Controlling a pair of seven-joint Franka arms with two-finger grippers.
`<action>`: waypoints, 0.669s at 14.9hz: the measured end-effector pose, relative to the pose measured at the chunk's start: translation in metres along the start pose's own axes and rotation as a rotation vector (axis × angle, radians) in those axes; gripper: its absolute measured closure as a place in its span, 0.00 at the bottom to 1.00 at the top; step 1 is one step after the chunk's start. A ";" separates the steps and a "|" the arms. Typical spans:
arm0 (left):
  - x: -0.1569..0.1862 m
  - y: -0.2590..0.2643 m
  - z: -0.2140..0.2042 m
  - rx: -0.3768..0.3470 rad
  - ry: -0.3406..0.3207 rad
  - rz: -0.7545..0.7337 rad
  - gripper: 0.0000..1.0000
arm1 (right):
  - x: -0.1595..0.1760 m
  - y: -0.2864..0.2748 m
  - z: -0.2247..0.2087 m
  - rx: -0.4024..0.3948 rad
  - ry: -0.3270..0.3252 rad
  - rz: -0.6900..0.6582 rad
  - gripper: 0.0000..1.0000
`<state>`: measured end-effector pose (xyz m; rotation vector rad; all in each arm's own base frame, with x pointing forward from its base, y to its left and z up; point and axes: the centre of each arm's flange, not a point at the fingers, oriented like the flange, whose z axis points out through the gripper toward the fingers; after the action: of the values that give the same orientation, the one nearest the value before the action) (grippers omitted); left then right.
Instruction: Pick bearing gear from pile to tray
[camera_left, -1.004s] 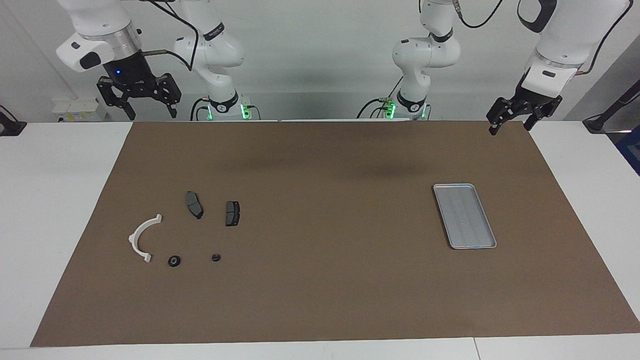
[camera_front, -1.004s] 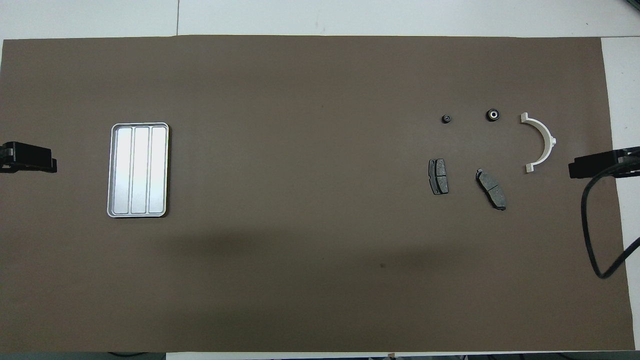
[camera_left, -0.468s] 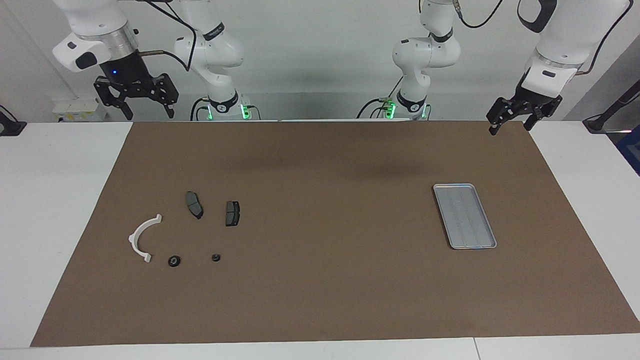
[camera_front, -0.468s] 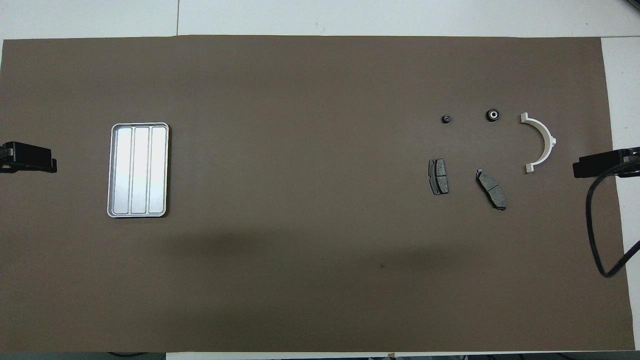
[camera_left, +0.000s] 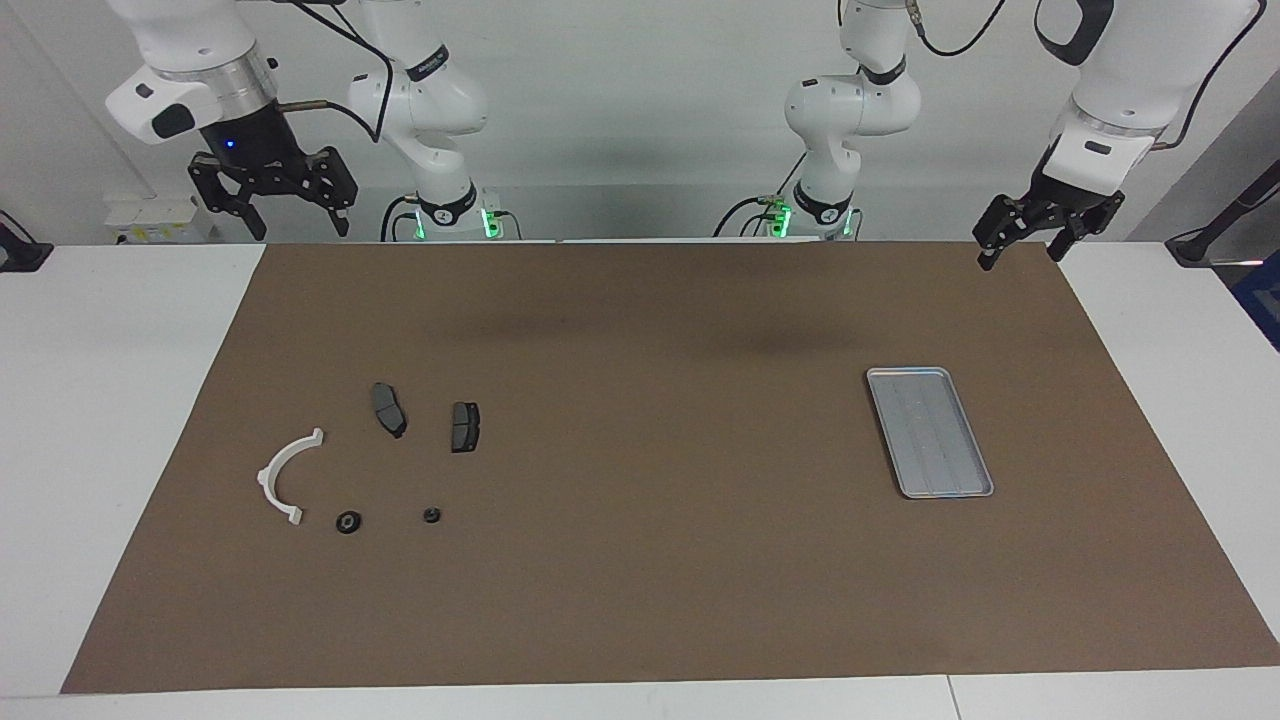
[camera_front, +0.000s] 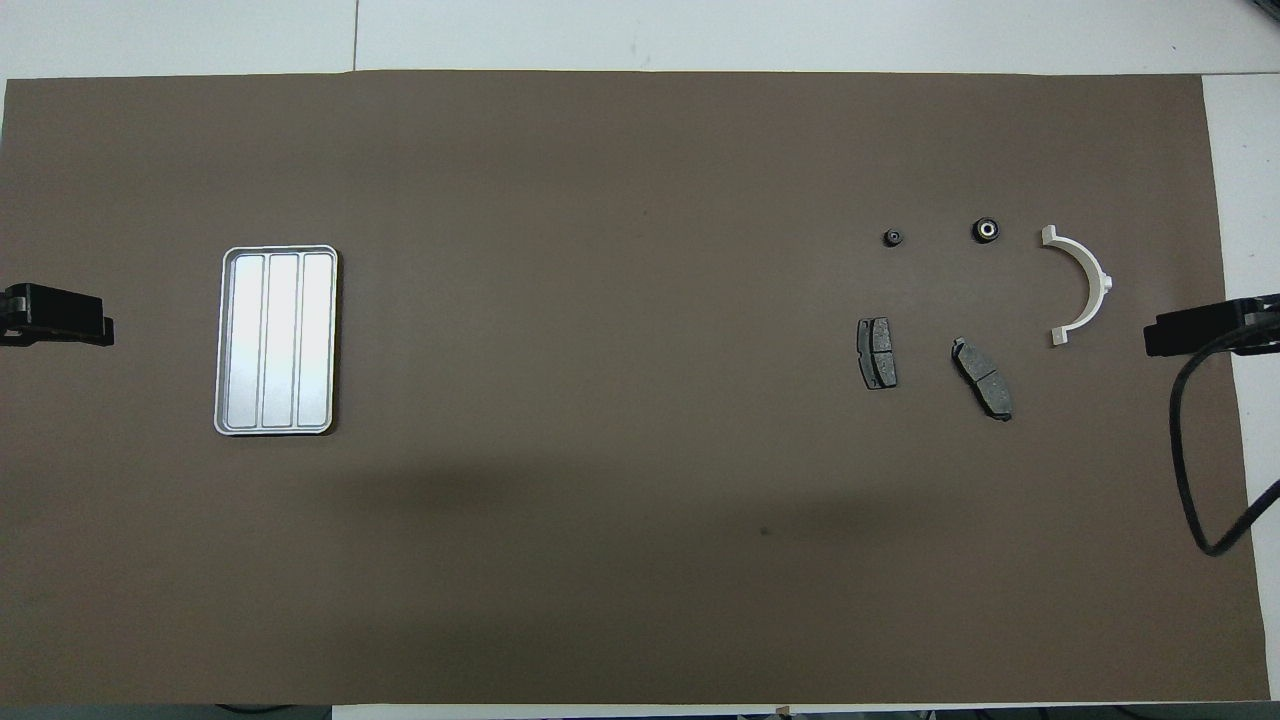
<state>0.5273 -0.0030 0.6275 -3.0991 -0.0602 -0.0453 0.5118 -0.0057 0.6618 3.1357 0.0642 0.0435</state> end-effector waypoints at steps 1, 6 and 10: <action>0.000 0.000 0.000 0.000 0.000 0.000 0.00 | 0.000 0.000 0.001 0.000 -0.002 0.000 0.00; 0.000 0.000 0.000 0.000 0.000 0.000 0.00 | 0.008 0.001 0.024 -0.001 0.017 0.000 0.00; 0.000 0.000 0.000 0.000 0.000 0.000 0.00 | 0.020 0.004 0.072 -0.002 0.035 0.007 0.00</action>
<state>0.5273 -0.0030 0.6275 -3.0991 -0.0602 -0.0453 0.5337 -0.0089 0.5906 3.1338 0.0535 0.0979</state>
